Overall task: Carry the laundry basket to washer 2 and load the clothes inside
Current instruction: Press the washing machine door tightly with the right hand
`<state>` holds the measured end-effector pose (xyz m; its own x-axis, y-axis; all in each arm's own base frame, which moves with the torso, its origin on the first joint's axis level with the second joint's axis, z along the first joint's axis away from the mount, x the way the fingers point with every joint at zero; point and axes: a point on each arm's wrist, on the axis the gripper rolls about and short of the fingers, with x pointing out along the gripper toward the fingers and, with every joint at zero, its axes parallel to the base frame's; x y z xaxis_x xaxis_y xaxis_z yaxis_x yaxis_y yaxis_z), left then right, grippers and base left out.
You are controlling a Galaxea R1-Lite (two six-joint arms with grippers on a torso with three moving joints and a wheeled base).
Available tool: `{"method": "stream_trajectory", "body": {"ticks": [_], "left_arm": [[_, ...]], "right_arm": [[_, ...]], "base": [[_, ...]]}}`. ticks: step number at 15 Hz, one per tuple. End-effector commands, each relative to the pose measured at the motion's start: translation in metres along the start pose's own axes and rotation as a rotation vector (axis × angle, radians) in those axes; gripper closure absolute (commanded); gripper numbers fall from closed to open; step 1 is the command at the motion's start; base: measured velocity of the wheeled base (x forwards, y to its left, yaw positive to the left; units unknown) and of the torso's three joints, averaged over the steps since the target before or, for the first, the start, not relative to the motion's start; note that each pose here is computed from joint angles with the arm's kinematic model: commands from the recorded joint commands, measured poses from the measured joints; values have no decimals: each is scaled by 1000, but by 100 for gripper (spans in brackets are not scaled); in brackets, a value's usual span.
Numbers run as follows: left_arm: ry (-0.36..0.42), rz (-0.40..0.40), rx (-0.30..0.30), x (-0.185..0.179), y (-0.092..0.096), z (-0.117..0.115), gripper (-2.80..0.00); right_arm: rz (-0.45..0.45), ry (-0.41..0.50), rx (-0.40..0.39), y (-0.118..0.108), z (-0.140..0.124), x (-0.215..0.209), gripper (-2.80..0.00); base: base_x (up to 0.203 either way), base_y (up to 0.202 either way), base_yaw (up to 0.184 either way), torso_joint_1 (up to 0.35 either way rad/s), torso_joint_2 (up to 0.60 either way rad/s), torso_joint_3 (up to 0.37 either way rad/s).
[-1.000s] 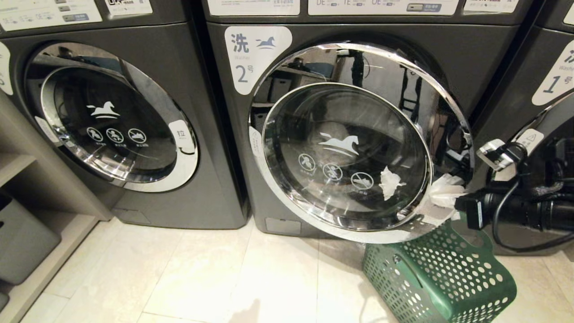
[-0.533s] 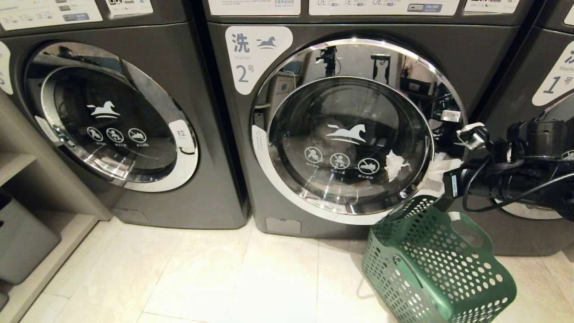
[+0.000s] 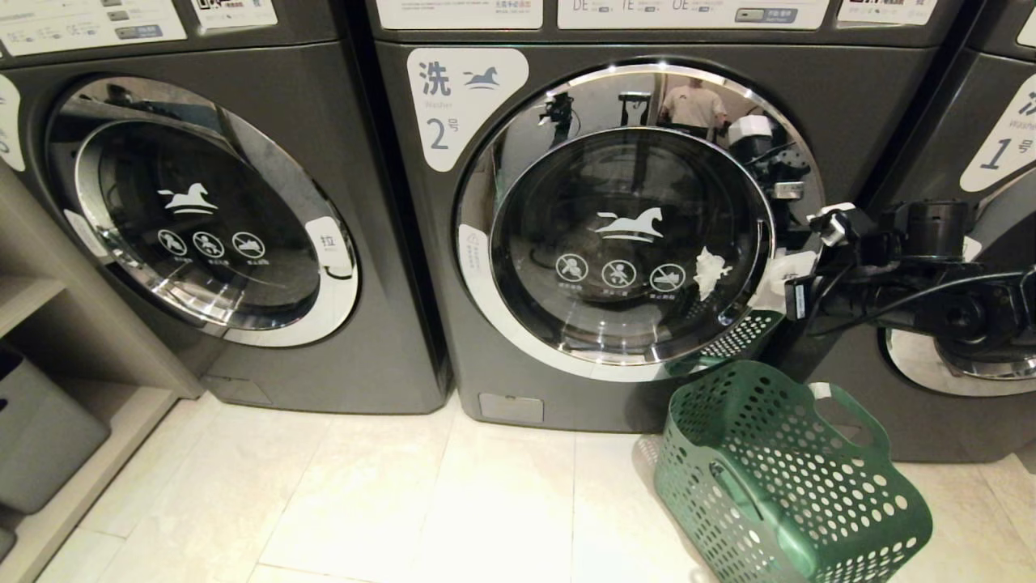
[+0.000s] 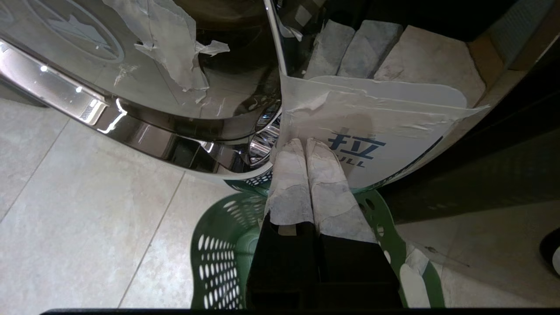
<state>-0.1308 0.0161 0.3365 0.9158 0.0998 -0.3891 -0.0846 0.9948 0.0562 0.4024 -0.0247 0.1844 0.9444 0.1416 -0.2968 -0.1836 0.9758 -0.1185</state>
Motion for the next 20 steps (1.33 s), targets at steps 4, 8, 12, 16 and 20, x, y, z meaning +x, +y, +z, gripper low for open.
{"method": "stream_trajectory", "body": {"ticks": [4, 8, 12, 16, 20], "left_arm": [[-68, 47, -29, -24, -64, -36, 0], [-46, 48, -14, -20, -75, -64, 0], [3, 120, -16, -15, -68, -72, 0], [55, 121, 14, -4, -51, -76, 0], [44, 95, 40, 29, -32, -79, 0]], "right_arm": [[-5, -20, -3, -9, -8, 53, 0], [-12, -62, -13, -14, -4, 75, 0], [-16, -88, -23, -16, 1, 79, 0], [-8, -70, -20, -11, 14, 43, 0], [47, 54, 5, 19, 2, -72, 0]], "base": [[0, 0, 0, 0, 0, 0], [0, 0, 0, 0, 0, 0], [0, 0, 0, 0, 0, 0], [0, 0, 0, 0, 0, 0], [0, 0, 0, 0, 0, 0]]}}
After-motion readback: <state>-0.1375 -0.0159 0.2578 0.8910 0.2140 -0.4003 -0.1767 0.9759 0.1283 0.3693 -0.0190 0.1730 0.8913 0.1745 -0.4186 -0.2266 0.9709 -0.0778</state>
